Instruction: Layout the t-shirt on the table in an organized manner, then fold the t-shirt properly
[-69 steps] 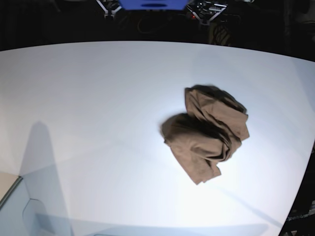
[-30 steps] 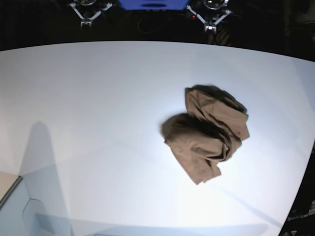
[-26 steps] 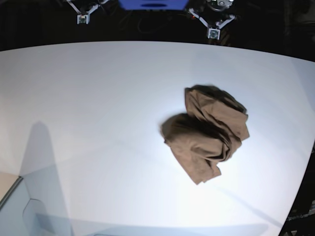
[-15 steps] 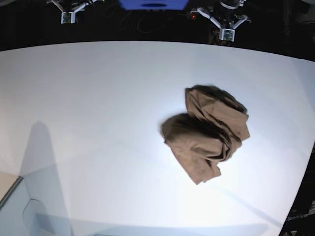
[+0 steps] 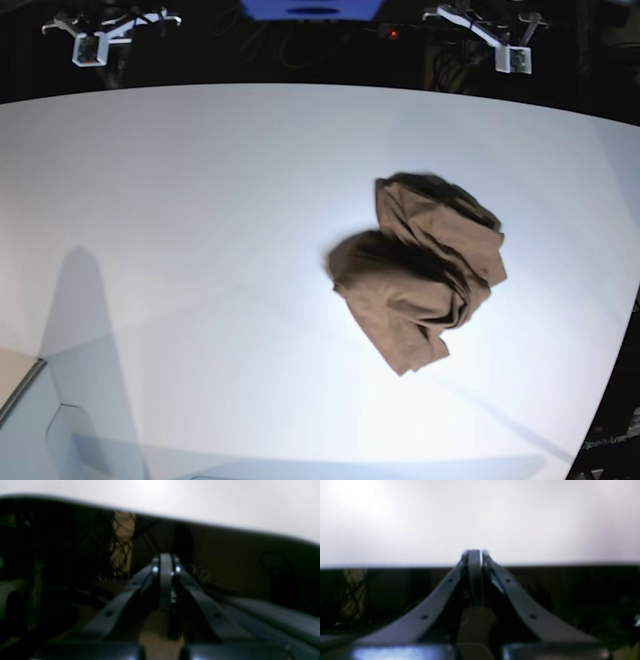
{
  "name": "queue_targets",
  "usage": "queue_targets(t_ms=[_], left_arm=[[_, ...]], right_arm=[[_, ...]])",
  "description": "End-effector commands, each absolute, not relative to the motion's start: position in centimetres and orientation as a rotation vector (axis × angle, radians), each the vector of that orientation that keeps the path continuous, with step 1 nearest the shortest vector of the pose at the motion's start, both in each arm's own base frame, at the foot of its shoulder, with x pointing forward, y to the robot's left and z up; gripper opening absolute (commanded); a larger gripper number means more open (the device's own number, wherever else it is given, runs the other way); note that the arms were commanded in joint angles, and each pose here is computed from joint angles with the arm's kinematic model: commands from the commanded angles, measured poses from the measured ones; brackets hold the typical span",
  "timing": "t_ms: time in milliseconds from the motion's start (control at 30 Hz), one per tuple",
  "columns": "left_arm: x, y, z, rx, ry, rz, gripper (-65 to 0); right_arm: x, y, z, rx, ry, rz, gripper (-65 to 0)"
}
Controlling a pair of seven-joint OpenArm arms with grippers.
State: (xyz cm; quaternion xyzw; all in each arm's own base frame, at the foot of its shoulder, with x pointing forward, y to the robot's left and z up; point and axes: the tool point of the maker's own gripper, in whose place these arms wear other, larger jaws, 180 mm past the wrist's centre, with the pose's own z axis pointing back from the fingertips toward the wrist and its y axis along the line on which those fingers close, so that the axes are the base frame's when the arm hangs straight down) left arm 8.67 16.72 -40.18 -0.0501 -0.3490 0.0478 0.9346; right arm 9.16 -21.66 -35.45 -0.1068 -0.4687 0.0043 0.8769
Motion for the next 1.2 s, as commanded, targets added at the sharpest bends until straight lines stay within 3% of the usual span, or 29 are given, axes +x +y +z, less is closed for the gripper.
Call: queue_targets(t_ms=[0, 233, 300, 400, 467, 667, 767, 1167], left_arm=[[9.4, 16.7, -38.8, -0.104, -0.762, 0.096, -65.0], [11.2, 16.1, -37.1, -0.125, -0.827, 0.083, -64.1], [11.7, 16.2, -36.9, -0.124, -0.843, 0.083, -59.2], [12.9, 16.1, -36.4, -0.127, -0.878, 0.083, -46.6], [14.3, 16.1, -35.9, -0.128, -0.916, 0.086, -41.9], [19.0, 15.6, -33.9, -0.149, -1.044, 0.105, -41.2], [21.6, 15.6, -32.8, -0.153, -1.089, 0.096, -41.2], [30.3, 18.8, -30.8, -0.114, -1.135, 0.182, -41.1]], right_arm=[[9.5, -21.6, -34.2, -0.223, -1.018, 0.016, -65.0], [12.7, -21.0, -31.8, -0.215, -1.136, 0.018, -65.0], [13.7, -20.8, -31.5, -0.212, -1.164, 0.015, -65.0], [15.4, -19.3, -31.2, -0.163, -1.207, 0.018, -65.0], [16.7, -18.1, -30.8, -0.129, -1.245, 0.023, -61.5], [19.9, -13.4, -31.9, 0.013, -1.194, 0.039, -41.0], [20.8, -12.0, -32.5, 0.048, -1.149, 0.047, -34.0], [22.6, -8.2, -33.2, 0.136, -1.062, 0.097, -32.2]])
